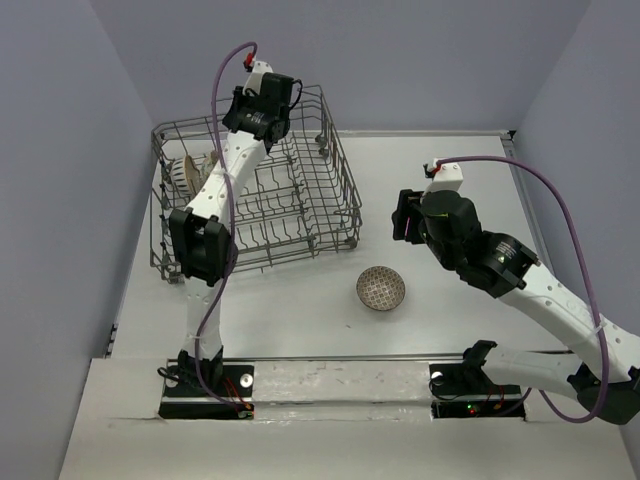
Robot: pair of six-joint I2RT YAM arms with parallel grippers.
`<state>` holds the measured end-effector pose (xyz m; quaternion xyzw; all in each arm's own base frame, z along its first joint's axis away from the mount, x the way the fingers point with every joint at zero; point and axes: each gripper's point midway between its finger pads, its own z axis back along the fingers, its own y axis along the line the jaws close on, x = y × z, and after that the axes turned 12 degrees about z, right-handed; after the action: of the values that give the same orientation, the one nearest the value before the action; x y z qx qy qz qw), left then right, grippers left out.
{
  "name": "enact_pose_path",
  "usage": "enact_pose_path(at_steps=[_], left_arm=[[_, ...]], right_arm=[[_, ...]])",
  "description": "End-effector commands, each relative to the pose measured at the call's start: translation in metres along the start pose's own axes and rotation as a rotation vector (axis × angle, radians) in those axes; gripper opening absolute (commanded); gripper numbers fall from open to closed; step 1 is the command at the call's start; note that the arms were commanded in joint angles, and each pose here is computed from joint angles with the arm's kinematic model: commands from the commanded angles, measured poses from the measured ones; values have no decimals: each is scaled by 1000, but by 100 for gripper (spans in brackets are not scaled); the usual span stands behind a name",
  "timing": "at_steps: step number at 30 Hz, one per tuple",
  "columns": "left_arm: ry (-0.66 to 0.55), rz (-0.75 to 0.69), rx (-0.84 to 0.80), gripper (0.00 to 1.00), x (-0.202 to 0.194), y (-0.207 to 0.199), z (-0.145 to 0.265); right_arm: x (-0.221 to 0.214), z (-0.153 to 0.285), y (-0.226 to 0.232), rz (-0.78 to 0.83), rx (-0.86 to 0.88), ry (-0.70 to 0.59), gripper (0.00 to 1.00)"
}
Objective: Load the bowls into the dish rack
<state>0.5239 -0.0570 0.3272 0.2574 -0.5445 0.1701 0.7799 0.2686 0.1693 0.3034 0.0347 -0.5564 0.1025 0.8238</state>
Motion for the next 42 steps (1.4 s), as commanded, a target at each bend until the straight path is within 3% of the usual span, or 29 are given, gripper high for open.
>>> enact_pose_path(at_steps=[1, 8, 18, 42], left_arm=[[25, 0, 114, 0, -17, 11, -11], [36, -101, 276, 0, -48, 23, -30], [23, -219, 399, 0, -58, 38, -35], [16, -313, 495, 0, -67, 45, -39]], right_arm=[[21, 11, -3, -22, 17, -56, 62], [15, 8, -1, -10, 18, -40, 62], [11, 6, 0, -2, 21, -33, 62], [8, 5, 1, 7, 23, -25, 62]])
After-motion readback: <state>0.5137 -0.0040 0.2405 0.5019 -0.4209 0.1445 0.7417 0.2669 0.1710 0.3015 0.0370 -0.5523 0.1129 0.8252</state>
